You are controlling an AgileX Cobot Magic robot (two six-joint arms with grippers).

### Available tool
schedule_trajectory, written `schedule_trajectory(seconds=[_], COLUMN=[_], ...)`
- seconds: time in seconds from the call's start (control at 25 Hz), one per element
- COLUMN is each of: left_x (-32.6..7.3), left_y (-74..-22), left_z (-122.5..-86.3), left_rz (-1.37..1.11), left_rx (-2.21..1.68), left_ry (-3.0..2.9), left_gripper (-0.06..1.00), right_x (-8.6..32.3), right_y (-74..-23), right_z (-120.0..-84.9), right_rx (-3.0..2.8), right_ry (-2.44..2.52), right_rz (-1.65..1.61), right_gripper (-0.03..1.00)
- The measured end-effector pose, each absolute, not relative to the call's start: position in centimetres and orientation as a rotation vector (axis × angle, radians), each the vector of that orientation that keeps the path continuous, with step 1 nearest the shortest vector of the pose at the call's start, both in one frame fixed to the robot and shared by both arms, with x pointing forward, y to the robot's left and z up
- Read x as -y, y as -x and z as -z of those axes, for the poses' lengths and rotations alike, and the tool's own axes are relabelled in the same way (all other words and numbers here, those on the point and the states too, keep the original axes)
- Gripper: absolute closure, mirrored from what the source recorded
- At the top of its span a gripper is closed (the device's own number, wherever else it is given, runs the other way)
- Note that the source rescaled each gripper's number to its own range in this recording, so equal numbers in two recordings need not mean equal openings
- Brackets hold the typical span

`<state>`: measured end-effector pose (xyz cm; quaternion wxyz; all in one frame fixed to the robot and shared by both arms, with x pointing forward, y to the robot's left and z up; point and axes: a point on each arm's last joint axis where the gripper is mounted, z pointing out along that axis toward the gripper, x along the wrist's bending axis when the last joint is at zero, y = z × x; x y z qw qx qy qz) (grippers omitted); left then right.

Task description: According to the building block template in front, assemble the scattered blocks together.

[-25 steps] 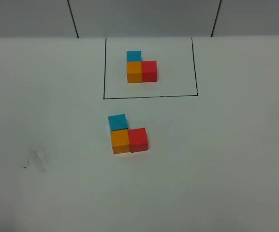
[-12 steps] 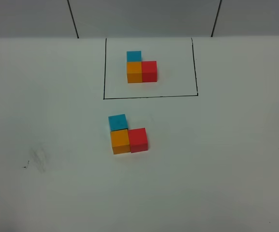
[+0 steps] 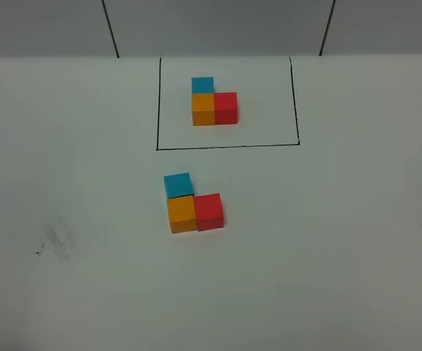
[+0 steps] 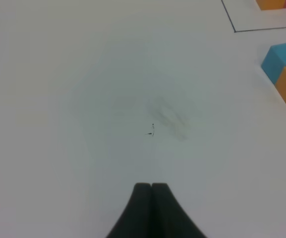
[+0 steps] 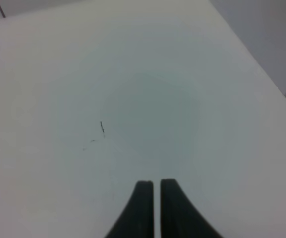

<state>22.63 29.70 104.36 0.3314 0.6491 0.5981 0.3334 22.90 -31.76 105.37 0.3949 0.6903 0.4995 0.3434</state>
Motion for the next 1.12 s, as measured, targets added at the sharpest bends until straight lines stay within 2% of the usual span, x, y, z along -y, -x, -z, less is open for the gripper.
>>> schedule_trajectory(seconds=[1.12], left_x=[-29.7], left_y=[-22.63], left_z=[-104.36], left_rz=[-0.872], left_rx=[-1.563], left_ry=[-1.697], left_gripper=[0.94], right_x=[31.77], right_y=[-22.94], right_z=[-105.41], right_rx=[-1.339], right_ry=[-1.667], right_rz=[-0.817], right_gripper=[0.97])
